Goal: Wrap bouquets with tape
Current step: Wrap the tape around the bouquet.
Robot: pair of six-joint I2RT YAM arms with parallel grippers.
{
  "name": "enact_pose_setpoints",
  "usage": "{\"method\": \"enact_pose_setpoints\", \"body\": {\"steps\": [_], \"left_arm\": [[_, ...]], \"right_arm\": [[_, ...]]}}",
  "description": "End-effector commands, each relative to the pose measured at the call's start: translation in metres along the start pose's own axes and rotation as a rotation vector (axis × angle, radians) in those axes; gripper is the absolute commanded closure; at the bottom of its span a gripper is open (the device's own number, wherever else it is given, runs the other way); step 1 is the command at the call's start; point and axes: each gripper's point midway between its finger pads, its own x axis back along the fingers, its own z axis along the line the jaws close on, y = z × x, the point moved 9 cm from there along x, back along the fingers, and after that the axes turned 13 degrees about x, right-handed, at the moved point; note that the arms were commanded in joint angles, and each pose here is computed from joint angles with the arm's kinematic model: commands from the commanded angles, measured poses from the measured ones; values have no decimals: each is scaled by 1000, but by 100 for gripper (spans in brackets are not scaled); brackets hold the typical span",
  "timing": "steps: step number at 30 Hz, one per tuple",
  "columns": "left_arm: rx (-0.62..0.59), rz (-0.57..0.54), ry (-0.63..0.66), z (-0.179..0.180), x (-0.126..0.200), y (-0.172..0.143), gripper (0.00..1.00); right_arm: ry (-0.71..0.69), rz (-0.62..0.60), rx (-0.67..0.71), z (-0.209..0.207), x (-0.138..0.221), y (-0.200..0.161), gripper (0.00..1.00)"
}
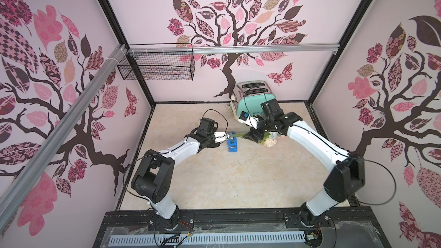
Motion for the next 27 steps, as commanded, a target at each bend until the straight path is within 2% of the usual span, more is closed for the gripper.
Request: {"method": "enact_pose_setpoints", "body": {"steps": [1,4,7,10,16,23,27], "left_arm": [[-61,-39,183,8,5,11,100],[-133,-37,223,0,2,10,100],[-144,-82,298,3,5,12,100],[-156,-99,334,5,9,15,100],[-207,-156,438,2,17,19,100],[-246,-204,503,-1,24,20,100],[-249,-205,514,1,27,21,100]], "right_arm": [[205,99,-69,7,-22,-11,30],[217,82,-75,-2,-34,-8,31],[199,90,-40,-9,-40,-4,31],[240,84,-28,-9,-48,-5,31],[277,157,-6,-5,-76,-16,33],[168,181,58,-20,-83,-11,37],[162,163,85,-17,-83,-11,48]]}}
